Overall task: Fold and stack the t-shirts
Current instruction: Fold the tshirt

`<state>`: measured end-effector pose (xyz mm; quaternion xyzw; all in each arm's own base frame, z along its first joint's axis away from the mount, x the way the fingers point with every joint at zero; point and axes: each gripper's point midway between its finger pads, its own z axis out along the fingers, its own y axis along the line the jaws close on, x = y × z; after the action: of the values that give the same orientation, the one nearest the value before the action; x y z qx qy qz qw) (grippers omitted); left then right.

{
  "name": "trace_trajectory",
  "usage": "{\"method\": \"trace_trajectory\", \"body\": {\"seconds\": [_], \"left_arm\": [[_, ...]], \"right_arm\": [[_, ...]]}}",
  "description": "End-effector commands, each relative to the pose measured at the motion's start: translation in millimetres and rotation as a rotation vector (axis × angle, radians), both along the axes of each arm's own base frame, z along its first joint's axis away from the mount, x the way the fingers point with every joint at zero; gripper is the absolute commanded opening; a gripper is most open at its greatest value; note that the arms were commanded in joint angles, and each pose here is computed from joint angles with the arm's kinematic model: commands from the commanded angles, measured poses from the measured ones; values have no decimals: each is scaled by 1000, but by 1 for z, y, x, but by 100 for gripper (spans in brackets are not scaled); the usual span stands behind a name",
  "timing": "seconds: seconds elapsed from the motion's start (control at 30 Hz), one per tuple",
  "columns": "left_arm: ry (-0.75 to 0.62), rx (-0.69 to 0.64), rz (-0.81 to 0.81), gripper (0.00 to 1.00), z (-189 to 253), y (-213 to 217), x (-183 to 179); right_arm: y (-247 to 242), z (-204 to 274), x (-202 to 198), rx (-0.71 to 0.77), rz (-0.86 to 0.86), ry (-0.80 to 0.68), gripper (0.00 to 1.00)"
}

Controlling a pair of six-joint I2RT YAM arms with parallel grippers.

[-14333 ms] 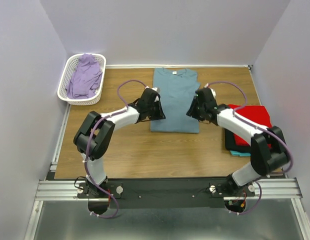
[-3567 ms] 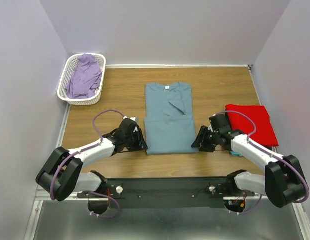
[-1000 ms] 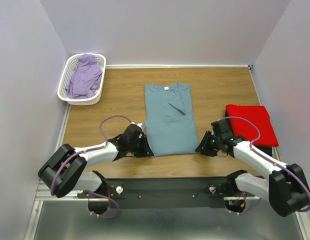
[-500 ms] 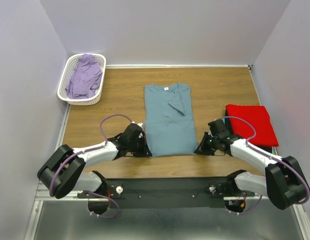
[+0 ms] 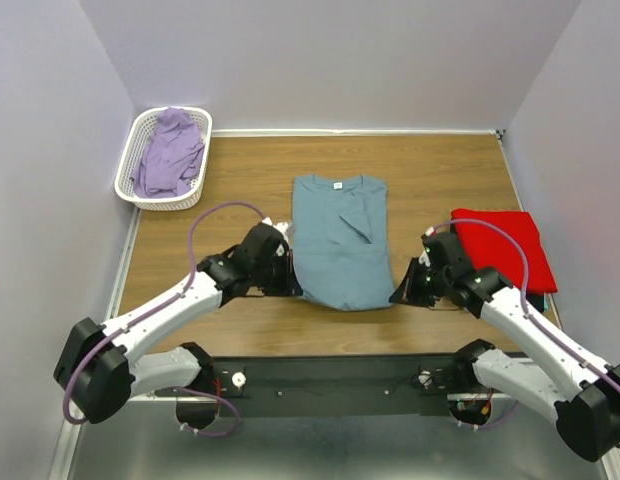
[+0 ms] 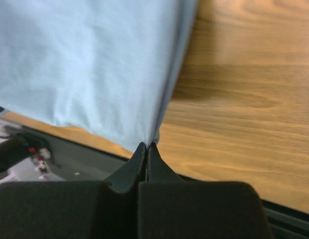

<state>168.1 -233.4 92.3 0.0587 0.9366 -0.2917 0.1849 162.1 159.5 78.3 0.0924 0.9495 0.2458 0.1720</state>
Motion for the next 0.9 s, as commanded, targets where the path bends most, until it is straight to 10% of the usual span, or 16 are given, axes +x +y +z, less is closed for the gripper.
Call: {"method": "trace_trajectory", "body": {"seconds": [0.0, 0.57, 0.87], "left_arm": [[-72, 25, -3, 0, 41, 5, 11], [-106, 0, -4, 0, 81, 9, 13], [-233, -44, 56, 0, 106, 13, 99]], "right_arm": [[-5, 32, -2, -27, 11, -16, 0], [-13, 94, 8, -74, 18, -103, 1], [-9, 107, 92, -196, -91, -237, 0]]}}
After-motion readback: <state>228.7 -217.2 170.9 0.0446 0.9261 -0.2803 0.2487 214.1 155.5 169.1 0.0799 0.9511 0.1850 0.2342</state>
